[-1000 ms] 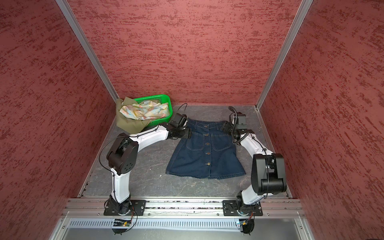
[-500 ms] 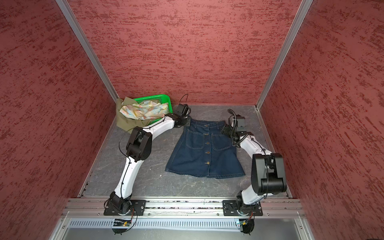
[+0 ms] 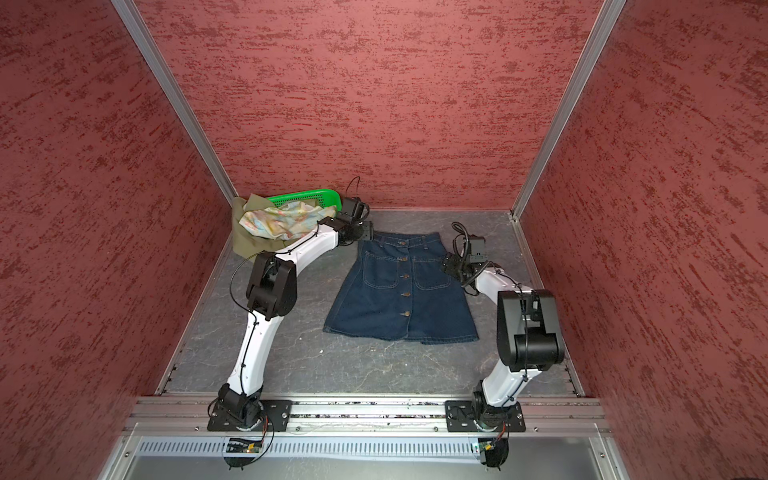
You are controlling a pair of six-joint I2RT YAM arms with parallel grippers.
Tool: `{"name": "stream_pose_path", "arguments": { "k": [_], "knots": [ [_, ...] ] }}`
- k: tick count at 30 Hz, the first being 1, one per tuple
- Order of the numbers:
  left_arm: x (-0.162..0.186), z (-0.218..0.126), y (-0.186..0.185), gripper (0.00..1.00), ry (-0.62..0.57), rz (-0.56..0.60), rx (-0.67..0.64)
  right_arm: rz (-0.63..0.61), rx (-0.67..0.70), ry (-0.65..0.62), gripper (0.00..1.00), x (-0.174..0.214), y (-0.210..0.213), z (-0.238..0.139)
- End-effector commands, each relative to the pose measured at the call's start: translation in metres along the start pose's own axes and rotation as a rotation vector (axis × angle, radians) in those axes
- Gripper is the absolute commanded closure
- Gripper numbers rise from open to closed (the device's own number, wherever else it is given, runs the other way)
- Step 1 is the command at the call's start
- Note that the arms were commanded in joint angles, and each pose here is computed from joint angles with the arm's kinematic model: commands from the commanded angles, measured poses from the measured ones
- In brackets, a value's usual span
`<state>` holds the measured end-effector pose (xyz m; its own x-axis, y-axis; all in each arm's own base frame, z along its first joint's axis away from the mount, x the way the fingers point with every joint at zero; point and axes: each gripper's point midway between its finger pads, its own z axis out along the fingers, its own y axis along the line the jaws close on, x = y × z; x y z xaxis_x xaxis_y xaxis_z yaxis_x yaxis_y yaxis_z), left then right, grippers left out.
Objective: Fold and stack the skirts
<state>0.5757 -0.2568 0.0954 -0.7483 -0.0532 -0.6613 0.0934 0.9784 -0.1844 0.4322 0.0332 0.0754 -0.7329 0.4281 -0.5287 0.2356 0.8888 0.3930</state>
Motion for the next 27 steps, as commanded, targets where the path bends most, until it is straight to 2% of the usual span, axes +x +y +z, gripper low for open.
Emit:
{"name": "stream_pose_path", "arguments": {
  "k": [1, 4, 7, 10, 15, 21, 27],
  "knots": [
    [-0.019, -0.034, -0.008, 0.21, -0.054, -0.004, 0.010, -0.015, -0.028, -0.066, 0.20, -0.023, 0.010, -0.006],
    [-0.016, -0.059, -0.014, 0.18, -0.074, 0.024, 0.022, -0.011, -0.017, -0.059, 0.20, -0.019, 0.007, -0.008],
    [0.006, -0.080, -0.022, 0.17, -0.061, 0.067, 0.035, 0.000, 0.017, -0.048, 0.20, -0.011, -0.002, -0.008],
    [0.039, -0.095, -0.026, 0.16, 0.003, 0.108, 0.044, 0.022, 0.051, -0.013, 0.20, 0.001, -0.011, -0.008],
    [0.106, -0.110, -0.010, 0.16, 0.134, 0.177, -0.018, 0.070, 0.082, 0.014, 0.19, 0.019, -0.021, -0.021],
    [0.171, -0.114, 0.021, 0.15, 0.292, 0.159, -0.069, 0.124, 0.158, 0.014, 0.20, 0.038, -0.042, -0.045],
    [0.204, -0.115, 0.040, 0.15, 0.383, 0.115, -0.079, 0.185, 0.183, 0.046, 0.21, 0.062, -0.056, -0.056]
  ]
}}
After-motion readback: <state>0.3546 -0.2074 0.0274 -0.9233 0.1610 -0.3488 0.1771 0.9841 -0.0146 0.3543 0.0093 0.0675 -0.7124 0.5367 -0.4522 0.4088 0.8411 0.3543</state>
